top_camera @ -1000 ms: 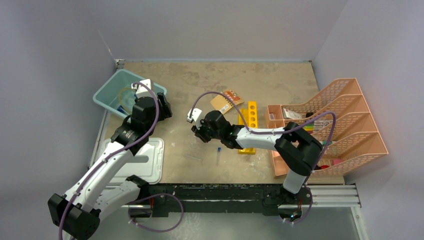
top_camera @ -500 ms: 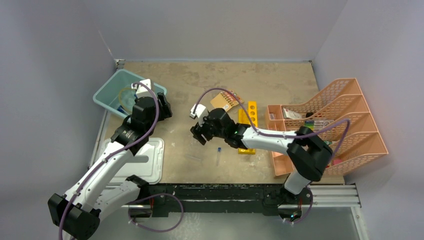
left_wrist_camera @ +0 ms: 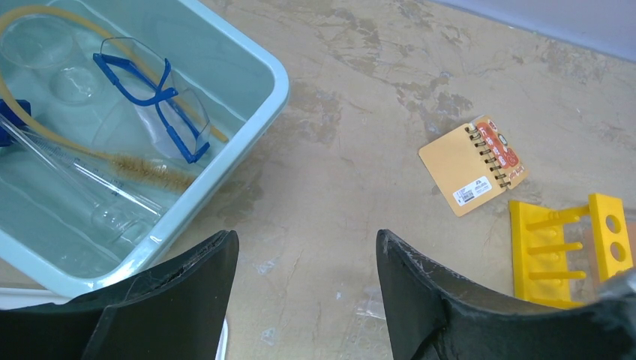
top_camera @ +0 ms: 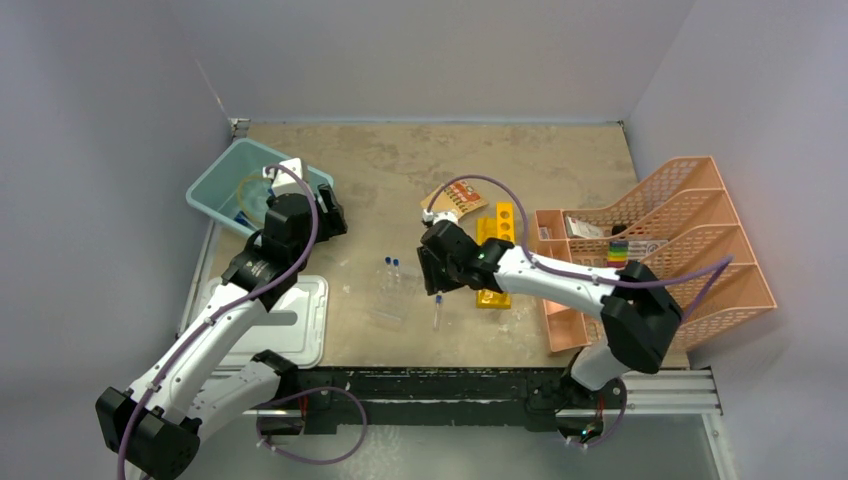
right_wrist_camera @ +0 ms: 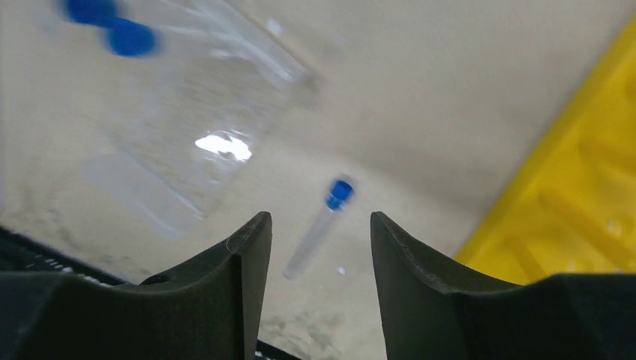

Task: Organize the chemistry lab equipment

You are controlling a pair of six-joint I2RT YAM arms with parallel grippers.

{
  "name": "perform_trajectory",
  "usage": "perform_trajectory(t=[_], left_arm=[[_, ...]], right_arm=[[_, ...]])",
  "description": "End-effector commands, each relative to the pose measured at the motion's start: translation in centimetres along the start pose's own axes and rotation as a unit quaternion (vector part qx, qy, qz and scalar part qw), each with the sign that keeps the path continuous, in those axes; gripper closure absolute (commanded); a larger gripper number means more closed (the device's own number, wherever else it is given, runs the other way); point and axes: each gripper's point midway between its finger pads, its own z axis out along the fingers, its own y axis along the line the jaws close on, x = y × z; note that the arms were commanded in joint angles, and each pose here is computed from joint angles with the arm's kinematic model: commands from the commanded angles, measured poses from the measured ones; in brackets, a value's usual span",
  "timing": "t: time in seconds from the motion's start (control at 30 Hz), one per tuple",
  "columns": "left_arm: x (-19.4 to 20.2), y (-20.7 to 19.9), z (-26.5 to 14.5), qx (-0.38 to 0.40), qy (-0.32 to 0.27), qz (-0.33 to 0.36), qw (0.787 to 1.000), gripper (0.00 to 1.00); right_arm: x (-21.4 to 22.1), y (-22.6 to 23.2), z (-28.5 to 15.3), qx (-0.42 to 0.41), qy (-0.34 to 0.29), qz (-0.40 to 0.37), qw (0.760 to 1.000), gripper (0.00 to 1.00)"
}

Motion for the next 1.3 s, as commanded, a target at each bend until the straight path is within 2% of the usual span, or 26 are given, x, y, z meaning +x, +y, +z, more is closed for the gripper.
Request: perform_trajectory(t=[0.0,0.13,0.33,0.57,0.63,0.83,1.07,1.27], left_arm=[[-0.8,-0.5,-0.4,0.015,-0.014,-0.014,1.000,0.33],[-0.5,-0.8,-0.3,0.023,-0.008,-0.016,1.000,0.33],[-0.6,-0.8,-0.3,0.021,-0.008,-0.022,1.000,0.33],[-0.4,-0.8,-0.2,0.021,-0.007,-0.020,1.000,0.33],[-0.5,-0.9,-0.2,0.023,-0.007,-0.019,1.000,0.33],[-0.3,-1.1,-0.2,0.029,-0.003,-0.018,0.999,0.33],[-0.2,-1.3,-0.2,0.035,0.000,-0.016,0.999,0.33],[0.3,-2.3,-0.1,0.062,0.010,-0.013,0.998,0.33]], right_arm=[[4.8,-4.8,-1.2,0.146,0.094,0.102,0.979,0.46],[5.4,-4.5,0.1,0.140,0.111,0.103,0.979,0.42],[6.1,-3.5,1.8,0.126,0.140,0.098,0.977,0.43],[6.4,-2.6,3.1,0.105,0.148,0.097,0.979,0.45],[6.5,-2.5,3.4,0.105,0.151,0.097,0.978,0.49],[7.2,-2.4,4.1,0.101,0.161,0.096,0.977,0.70],[6.6,-3.0,5.3,0.104,0.147,0.097,0.979,0.75],[3.6,-3.6,5.4,0.090,0.087,0.097,0.987,0.85]])
